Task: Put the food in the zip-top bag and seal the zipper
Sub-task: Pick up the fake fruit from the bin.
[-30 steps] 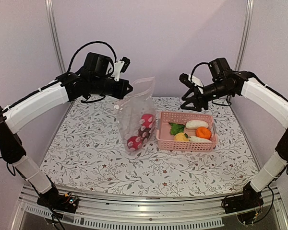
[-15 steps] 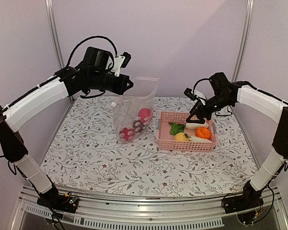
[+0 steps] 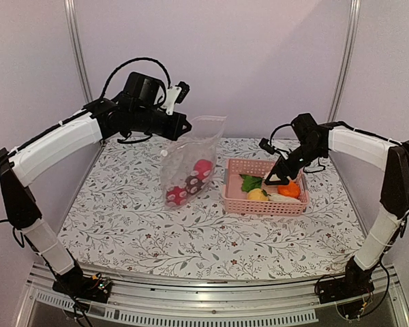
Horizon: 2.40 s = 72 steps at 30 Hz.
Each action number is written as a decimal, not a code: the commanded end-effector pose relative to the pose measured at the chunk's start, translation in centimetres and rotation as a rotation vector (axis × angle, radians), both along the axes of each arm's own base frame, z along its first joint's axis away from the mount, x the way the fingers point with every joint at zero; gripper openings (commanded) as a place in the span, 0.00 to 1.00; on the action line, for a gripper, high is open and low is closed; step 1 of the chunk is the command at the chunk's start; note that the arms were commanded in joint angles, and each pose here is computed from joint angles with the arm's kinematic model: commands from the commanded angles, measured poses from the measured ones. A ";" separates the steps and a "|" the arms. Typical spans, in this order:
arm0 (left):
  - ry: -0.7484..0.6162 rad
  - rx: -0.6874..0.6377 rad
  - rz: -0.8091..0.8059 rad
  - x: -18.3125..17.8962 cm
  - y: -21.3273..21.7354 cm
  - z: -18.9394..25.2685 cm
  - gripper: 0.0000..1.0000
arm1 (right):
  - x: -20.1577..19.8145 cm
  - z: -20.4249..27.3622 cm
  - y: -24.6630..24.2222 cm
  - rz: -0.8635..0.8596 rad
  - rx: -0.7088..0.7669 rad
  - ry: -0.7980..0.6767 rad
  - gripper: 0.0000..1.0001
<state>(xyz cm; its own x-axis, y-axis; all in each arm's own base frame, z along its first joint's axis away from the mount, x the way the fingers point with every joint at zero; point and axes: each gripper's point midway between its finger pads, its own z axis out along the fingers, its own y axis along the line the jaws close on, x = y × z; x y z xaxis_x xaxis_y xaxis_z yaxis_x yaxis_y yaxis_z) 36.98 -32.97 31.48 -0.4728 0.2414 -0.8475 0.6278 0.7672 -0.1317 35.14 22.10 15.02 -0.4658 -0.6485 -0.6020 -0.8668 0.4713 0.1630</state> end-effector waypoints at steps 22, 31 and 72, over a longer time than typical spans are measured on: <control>0.004 0.007 0.019 -0.6 1.2 -1.1 0.00 | 0.2 -7.2 2.8 0.000 -0.047 0.266 0.70; 0.003 0.004 0.021 -0.7 1.3 -1.1 0.00 | -0.8 -9.1 2.4 0.007 -0.089 0.327 0.73; 0.002 0.004 0.042 0.0 1.2 -1.3 0.00 | 0.4 21.2 7.5 0.201 0.404 -0.321 0.43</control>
<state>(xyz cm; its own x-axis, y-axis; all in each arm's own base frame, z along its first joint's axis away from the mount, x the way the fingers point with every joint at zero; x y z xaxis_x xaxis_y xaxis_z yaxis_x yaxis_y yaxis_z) 36.63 -32.16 29.67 -0.4833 0.2459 -0.8402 0.6107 0.7823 -0.1223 37.07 28.27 30.13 -0.2403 -0.4955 -0.8347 -0.9464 0.3109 0.0878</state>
